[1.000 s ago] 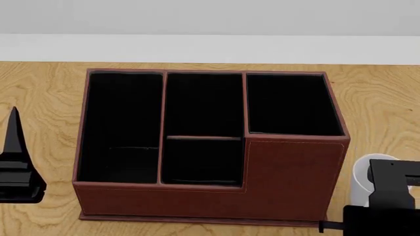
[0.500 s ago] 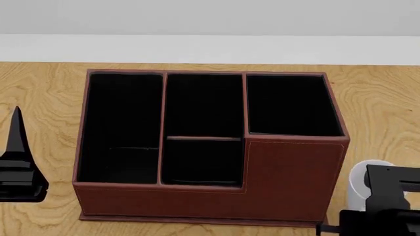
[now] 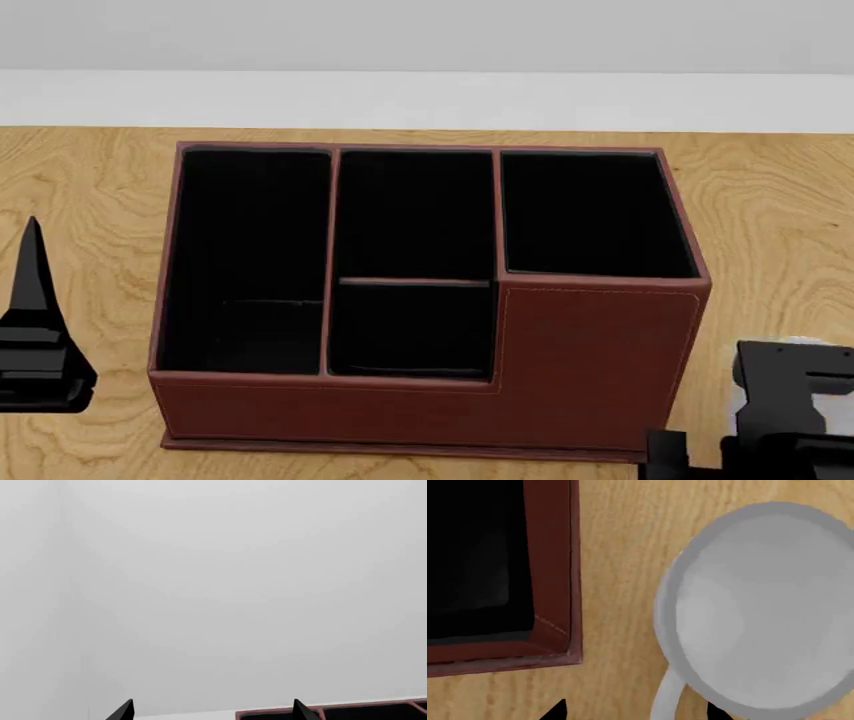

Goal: Pick up the white mug and place it to the right of the caddy.

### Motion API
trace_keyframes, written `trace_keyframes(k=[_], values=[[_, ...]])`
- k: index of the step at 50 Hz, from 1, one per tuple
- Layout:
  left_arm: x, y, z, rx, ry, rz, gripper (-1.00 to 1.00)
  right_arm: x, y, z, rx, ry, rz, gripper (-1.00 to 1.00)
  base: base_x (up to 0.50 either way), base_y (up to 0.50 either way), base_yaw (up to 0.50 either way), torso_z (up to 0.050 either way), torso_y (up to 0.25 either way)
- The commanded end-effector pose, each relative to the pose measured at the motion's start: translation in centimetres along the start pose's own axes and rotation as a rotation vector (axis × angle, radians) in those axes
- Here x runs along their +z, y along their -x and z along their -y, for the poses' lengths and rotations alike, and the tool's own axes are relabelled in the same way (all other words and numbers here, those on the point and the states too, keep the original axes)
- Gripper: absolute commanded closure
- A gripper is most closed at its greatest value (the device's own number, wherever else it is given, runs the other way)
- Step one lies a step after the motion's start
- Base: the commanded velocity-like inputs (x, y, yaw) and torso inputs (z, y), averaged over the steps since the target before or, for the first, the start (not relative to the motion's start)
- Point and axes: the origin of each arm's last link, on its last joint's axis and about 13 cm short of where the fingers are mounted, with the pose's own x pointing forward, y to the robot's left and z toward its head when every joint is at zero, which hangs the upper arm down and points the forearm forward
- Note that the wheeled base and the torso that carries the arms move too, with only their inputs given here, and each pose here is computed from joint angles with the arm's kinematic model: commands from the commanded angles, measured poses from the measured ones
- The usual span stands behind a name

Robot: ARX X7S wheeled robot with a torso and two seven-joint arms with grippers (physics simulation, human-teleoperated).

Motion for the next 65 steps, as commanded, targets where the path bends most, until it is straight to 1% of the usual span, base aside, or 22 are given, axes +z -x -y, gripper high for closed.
trace_keyframes(k=[1, 13, 15, 39, 52, 65], values=[[0.0, 0.0, 0.0, 0.0, 0.003, 0.002, -1.0, 0.0, 0.6, 0.3, -0.03, 0.023, 0.019, -1.0, 0.0, 0.0, 0.0, 0.0, 0.0], [0.1, 0.1, 0.0, -0.005, 0.009, 0.006, -1.0, 0.0, 2.5, 0.2, -0.03, 0.039, 0.062, -1.0, 0.0, 0.0, 0.0, 0.0, 0.0], [0.2, 0.2, 0.0, -0.006, 0.011, 0.009, -1.0, 0.0, 3.4, 0.1, -0.029, 0.049, 0.08, -1.0, 0.0, 0.0, 0.0, 0.0, 0.0], [0.7, 0.4, -0.1, -0.011, 0.018, 0.027, -1.0, -0.3, 8.7, 0.0, -0.025, 0.086, 0.2, -1.0, 0.0, 0.0, 0.0, 0.0, 0.0], [1.0, 0.5, 0.0, -0.014, 0.017, 0.033, -1.0, -0.8, 11.4, 0.2, -0.02, 0.086, 0.274, -1.0, 0.0, 0.0, 0.0, 0.0, 0.0], [1.1, 0.6, 0.1, -0.017, 0.017, 0.038, -1.0, -1.5, 13.3, 0.7, -0.015, 0.067, 0.33, -1.0, 0.0, 0.0, 0.0, 0.0, 0.0]])
